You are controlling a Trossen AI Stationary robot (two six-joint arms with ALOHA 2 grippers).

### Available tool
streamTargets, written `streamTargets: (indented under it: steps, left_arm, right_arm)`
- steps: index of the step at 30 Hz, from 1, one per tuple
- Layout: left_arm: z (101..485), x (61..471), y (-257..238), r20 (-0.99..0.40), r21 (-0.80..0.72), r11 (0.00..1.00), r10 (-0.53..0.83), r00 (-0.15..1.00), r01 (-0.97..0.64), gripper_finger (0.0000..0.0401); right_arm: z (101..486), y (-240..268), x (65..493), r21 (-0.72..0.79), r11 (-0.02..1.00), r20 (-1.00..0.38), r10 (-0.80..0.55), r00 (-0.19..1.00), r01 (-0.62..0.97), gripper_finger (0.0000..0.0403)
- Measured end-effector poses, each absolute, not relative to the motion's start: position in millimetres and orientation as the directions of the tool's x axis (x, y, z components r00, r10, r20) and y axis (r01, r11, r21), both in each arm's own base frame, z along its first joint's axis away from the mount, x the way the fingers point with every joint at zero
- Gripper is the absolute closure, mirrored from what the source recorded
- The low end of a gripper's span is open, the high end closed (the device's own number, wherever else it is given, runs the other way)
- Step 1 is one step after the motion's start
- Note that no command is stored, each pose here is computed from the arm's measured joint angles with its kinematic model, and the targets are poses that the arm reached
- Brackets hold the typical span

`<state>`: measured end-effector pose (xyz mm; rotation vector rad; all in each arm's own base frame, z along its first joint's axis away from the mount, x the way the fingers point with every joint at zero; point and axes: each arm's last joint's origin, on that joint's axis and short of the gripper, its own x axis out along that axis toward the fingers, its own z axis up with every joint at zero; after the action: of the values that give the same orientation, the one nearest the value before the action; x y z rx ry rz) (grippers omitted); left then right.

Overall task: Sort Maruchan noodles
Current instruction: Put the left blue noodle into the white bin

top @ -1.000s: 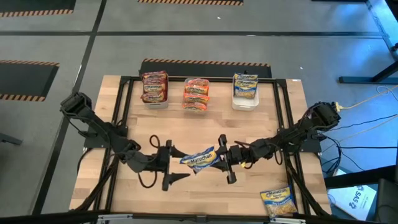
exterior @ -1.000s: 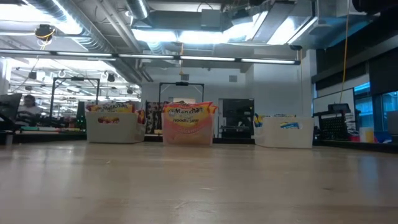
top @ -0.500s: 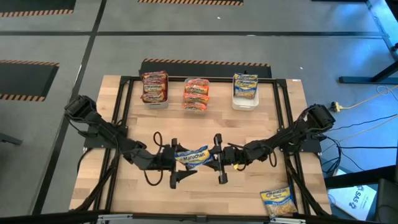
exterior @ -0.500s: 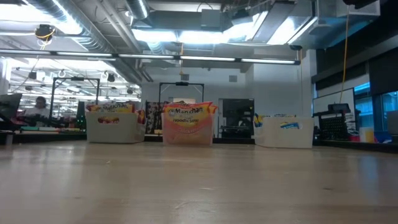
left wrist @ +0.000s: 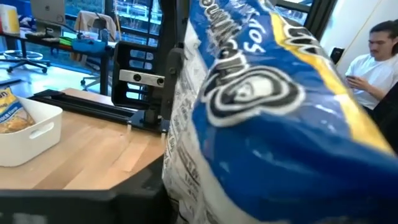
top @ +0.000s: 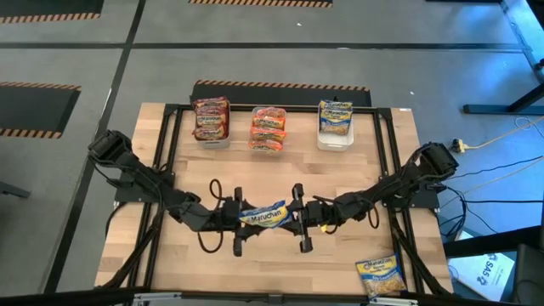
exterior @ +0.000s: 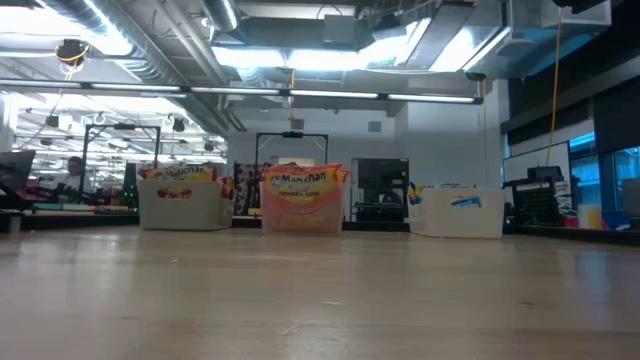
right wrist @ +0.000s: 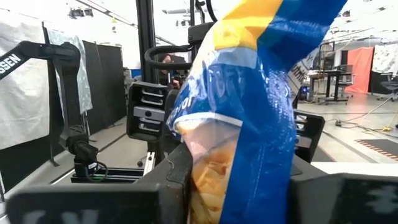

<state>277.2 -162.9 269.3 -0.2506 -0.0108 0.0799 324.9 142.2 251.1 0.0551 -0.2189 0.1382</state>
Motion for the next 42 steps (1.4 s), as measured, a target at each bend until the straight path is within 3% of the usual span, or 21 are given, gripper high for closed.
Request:
streamTargets:
  steps: [5, 9, 13, 18, 22, 29, 34, 42]
  left_arm:
    - [269.1, 277.2, -162.9, -0.001, -0.218, 0.973, 0.081, 0.997, -0.079, 0.0265]
    - [271.7, 274.3, -162.5, -0.007, -0.219, 0.973, 0.075, 0.997, -0.075, 0.0269]
    - [274.2, 266.0, -163.1, -0.050, -0.191, 0.978, 0.070, 0.996, -0.079, 0.0269]
    - [262.0, 262.2, -158.8, -0.187, -0.096, 0.990, 0.085, 0.979, -0.105, 0.0269]
    - [245.1, 269.3, -149.2, -0.294, 0.005, 0.994, 0.106, 0.950, -0.110, 0.0269]
    - [241.3, 276.2, -134.2, -0.340, 0.107, 0.991, 0.111, 0.934, -0.079, 0.0269]
    - [240.3, 278.7, -128.7, -0.353, 0.133, 0.989, 0.109, 0.929, -0.066, 0.0269]
    - [238.2, 279.0, -125.7, -0.372, 0.146, 0.987, 0.122, 0.920, -0.072, 0.0269]
  right_arm:
    - [250.9, 142.1, 324.8, 0.040, 0.989, 0.219, 0.129, 0.967, -0.141, 0.0277]
    - [254.1, 143.0, 322.1, 0.004, 0.990, 0.204, 0.136, 0.969, -0.140, 0.0213]
    - [275.3, 145.5, 300.3, -0.040, 0.991, 0.106, 0.128, 0.986, -0.125, 0.0147]
    - [316.0, 138.8, 266.7, -0.001, 0.996, 0.038, 0.092, 0.995, -0.092, 0.0100]
    - [350.7, 129.6, 268.6, -0.001, 0.998, -0.103, 0.055, 0.993, -0.055, 0.0094]
    - [379.9, 112.2, 305.8, 0.039, 0.998, -0.402, 0.069, 0.913, -0.059, 0.0104]
    - [376.4, 94.2, 339.9, 0.173, 0.983, -0.581, 0.151, 0.800, -0.060, 0.0107]
    - [350.4, 89.3, 387.0, 0.266, 0.961, -0.719, 0.254, 0.647, -0.081, 0.0107]
